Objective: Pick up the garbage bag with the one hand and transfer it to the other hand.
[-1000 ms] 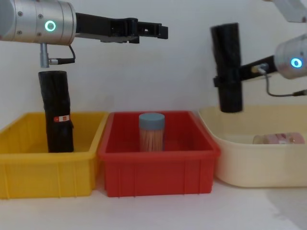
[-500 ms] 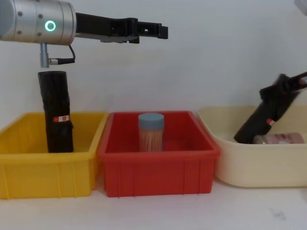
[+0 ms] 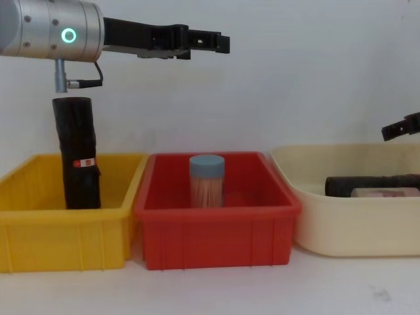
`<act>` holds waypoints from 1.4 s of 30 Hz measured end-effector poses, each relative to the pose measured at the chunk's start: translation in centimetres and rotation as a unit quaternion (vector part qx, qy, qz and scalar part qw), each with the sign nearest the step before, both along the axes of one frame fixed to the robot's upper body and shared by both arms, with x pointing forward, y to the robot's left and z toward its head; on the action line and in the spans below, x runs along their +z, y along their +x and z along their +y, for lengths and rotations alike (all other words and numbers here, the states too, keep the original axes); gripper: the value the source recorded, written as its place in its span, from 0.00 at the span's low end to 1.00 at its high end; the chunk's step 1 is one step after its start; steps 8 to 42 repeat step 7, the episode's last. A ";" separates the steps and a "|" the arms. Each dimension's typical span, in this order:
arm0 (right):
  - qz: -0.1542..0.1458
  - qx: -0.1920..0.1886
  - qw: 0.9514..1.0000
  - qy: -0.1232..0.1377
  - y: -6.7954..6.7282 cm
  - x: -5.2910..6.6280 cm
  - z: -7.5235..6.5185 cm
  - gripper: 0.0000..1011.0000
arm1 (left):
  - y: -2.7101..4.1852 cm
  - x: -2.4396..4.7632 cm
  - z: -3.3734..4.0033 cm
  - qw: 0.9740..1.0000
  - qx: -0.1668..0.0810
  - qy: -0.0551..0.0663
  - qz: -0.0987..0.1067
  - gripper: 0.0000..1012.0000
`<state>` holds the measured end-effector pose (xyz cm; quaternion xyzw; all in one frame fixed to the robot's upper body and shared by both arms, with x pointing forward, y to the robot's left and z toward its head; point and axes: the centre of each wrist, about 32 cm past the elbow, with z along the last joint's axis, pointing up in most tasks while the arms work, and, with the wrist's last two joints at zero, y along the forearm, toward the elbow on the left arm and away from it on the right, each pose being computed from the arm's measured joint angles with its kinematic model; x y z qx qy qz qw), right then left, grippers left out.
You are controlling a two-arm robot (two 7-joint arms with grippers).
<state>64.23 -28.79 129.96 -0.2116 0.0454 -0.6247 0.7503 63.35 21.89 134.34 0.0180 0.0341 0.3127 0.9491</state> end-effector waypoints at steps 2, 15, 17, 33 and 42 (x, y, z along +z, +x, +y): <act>0.000 -0.003 1.000 -0.001 0.0 0.0 -0.2 0.99 | 0.00 0.00 0.00 1.000 0.000 0.000 0.000 0.99; 0.001 -0.007 1.000 -0.003 0.0 0.0 -0.4 0.99 | 0.00 0.00 0.00 1.000 0.000 0.000 0.000 0.99; 0.001 -0.007 1.000 -0.003 0.0 0.0 -0.4 0.99 | 0.00 0.00 0.00 1.000 0.000 0.000 0.000 0.99; 0.001 -0.007 1.000 -0.003 0.0 0.0 -0.4 0.99 | 0.00 0.00 0.00 1.000 0.000 0.000 0.000 0.99; 0.001 -0.007 1.000 -0.003 0.0 0.0 -0.4 0.99 | 0.00 0.00 0.00 1.000 0.000 0.000 0.000 0.99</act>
